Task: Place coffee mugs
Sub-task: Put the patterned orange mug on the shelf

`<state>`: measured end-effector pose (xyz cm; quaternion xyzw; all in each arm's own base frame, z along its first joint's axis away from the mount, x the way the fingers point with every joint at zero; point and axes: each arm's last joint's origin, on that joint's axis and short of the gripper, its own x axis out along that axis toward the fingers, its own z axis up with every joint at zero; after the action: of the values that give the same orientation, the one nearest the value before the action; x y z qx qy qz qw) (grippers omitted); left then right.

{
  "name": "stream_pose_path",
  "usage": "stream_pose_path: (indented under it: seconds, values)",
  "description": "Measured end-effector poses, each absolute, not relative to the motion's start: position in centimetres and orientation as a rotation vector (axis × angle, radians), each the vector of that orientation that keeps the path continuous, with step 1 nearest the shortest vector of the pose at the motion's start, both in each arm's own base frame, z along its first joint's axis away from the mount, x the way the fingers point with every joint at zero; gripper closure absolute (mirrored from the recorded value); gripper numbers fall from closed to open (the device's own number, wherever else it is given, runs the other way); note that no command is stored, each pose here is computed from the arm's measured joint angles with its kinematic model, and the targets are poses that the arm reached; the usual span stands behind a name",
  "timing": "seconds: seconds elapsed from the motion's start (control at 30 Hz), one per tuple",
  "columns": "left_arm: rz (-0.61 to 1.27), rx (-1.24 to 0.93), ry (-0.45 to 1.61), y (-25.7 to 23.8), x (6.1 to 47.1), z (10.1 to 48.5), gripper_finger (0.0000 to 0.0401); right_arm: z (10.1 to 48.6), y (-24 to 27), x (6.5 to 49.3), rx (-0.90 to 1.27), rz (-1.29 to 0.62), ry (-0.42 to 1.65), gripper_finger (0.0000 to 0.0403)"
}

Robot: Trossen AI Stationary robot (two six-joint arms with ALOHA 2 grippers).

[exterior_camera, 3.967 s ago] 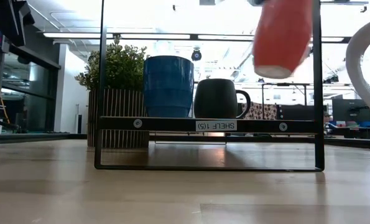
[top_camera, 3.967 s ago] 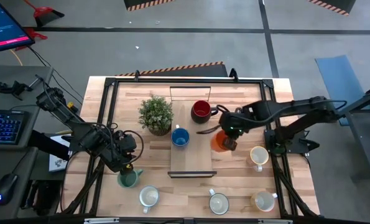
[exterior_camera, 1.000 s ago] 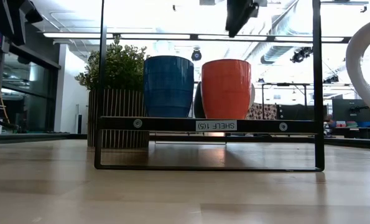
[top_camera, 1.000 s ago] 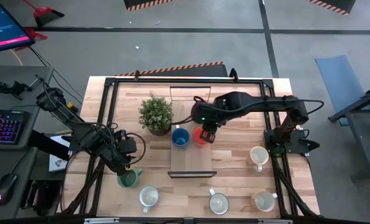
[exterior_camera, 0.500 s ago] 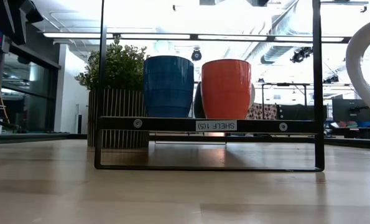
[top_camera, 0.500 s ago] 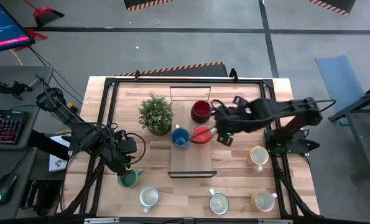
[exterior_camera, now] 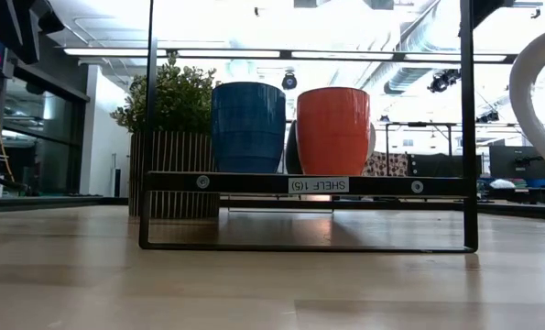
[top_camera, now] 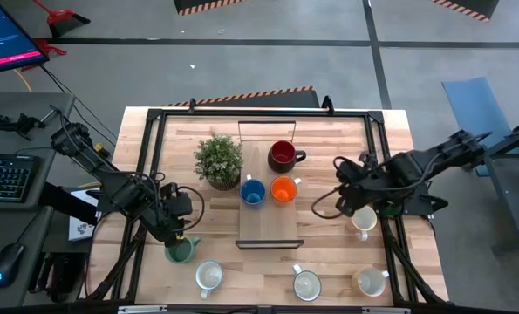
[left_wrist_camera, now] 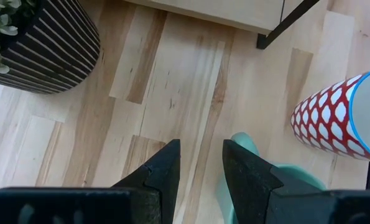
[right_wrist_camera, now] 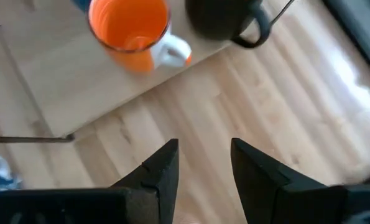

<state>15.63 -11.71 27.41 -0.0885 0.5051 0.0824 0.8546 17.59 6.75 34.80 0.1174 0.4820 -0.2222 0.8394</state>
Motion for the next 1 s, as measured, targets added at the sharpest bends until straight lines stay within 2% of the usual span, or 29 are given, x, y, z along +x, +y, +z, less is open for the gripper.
stream_pose_path:
  seconds: [0.33, 0.5, 0.63, 0.87, 1.0]
  values:
    - [0.183, -0.191, 1.052, -11.7, 15.7, 27.4, 0.0291, 32.5, 7.1, 14.6, 0.391, -0.452, 0.973, 0.0279]
    - [0.204, -0.355, 0.980, -12.2, 16.3, 27.8, 0.0291, 31.3, 7.6, 14.0, 0.360, -0.448, 1.019, 0.0279]
    - [0.221, -0.512, 0.870, -12.6, 17.2, 28.3, 0.0291, 29.9, 7.9, 13.2, 0.438, -0.480, 1.062, 0.0279]
    - [0.181, -0.519, 0.827, -12.8, 17.6, 28.7, 0.0291, 28.8, 8.5, 11.2, 0.621, -0.516, 1.070, 0.0279]
    - [0.228, -0.551, 0.789, -12.1, 18.3, 28.8, 0.0290, 28.7, 9.3, 11.0, 0.678, -0.497, 1.088, 0.0279]
